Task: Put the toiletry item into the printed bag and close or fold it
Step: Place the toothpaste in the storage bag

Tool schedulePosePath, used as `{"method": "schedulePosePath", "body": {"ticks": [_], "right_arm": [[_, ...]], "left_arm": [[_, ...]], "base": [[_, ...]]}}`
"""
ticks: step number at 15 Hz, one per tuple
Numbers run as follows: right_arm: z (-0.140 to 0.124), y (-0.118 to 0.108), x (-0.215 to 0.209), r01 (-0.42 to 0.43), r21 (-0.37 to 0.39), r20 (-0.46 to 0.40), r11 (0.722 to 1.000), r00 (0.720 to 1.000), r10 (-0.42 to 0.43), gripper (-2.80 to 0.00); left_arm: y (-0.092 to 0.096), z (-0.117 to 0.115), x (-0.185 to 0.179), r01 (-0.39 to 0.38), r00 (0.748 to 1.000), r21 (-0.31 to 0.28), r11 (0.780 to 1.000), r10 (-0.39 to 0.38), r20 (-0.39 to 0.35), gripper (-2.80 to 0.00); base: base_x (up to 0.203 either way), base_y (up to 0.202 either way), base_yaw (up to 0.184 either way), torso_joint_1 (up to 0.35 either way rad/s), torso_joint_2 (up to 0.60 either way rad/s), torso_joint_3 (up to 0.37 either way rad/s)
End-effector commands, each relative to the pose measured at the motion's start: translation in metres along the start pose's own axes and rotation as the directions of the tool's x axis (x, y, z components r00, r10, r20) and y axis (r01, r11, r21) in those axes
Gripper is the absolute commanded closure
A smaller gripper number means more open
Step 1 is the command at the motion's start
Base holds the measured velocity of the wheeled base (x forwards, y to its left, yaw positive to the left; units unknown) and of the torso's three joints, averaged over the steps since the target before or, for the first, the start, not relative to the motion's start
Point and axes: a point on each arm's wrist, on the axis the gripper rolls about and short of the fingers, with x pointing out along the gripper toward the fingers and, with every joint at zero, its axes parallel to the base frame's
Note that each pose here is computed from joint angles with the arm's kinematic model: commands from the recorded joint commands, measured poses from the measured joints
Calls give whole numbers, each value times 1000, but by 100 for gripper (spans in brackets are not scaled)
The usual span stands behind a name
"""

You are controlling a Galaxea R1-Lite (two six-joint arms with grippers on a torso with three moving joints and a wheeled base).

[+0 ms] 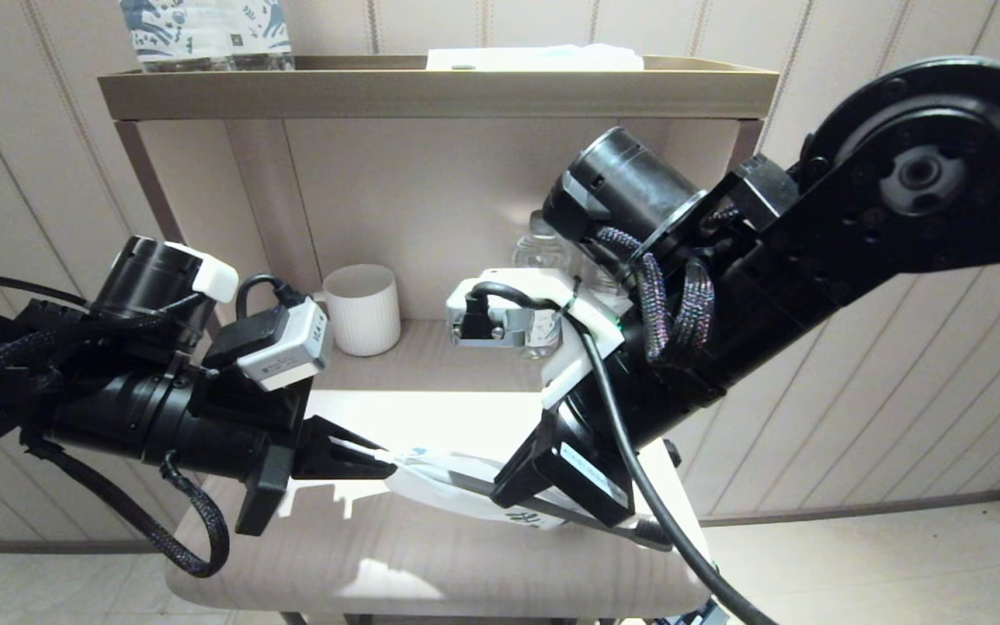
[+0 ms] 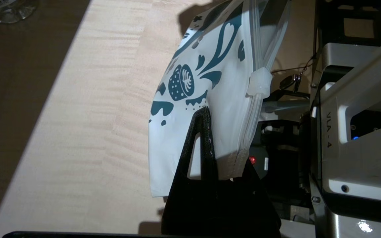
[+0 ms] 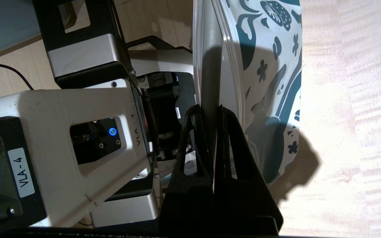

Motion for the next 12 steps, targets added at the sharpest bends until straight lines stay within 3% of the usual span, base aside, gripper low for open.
{"method": "schedulePosePath", "body": {"ticks": [1,12], "right_arm": [[-1,1,-1,-5,3,-7,1000,1000,5,0],[-10,-18,10,-2,103,-65,995,998,9,0]], "left_arm": [[0,0,2,10,1000,2,1000,-10,2,0],[4,-9,19,26,1000,27,999,-27,16,0]], "base": [[0,0,0,0,0,0],[0,0,0,0,0,0]]}}
